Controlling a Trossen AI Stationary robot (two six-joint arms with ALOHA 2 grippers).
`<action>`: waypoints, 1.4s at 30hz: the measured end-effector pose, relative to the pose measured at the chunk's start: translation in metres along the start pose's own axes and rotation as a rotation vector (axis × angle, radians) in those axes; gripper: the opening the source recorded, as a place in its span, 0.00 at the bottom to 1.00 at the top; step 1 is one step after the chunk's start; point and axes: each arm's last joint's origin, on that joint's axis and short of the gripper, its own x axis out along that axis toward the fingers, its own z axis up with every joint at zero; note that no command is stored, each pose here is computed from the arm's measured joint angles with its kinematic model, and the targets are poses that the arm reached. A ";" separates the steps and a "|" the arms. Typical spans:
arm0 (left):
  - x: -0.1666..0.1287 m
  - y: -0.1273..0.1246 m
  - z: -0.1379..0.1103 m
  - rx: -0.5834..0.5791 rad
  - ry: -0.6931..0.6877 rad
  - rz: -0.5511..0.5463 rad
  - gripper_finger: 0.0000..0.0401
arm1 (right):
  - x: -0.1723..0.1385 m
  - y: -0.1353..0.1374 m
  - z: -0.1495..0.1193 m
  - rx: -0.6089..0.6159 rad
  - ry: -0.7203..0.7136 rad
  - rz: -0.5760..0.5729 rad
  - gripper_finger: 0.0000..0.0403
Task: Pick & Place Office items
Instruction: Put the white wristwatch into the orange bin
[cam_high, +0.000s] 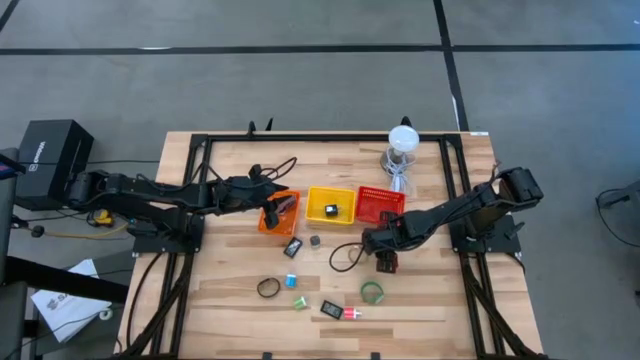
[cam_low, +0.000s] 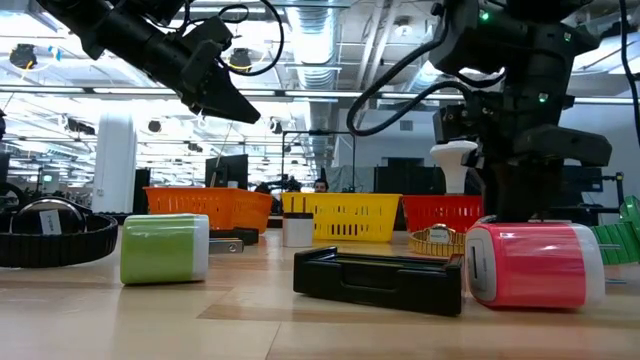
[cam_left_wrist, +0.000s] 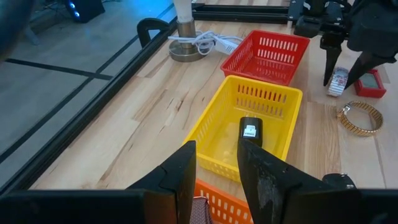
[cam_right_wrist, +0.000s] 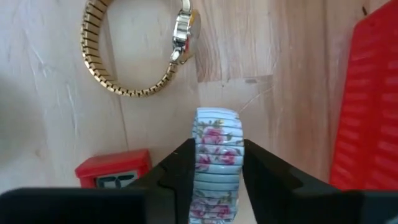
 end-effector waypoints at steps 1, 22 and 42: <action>0.000 0.000 0.000 0.000 0.000 0.000 0.28 | 0.000 0.000 0.000 -0.002 0.003 0.001 0.26; 0.000 0.000 0.001 -0.002 -0.006 0.000 0.28 | -0.031 0.001 0.024 -0.089 0.029 0.018 0.20; 0.000 0.000 0.001 -0.004 -0.013 0.000 0.28 | -0.083 -0.060 0.055 -0.106 0.114 -0.286 0.20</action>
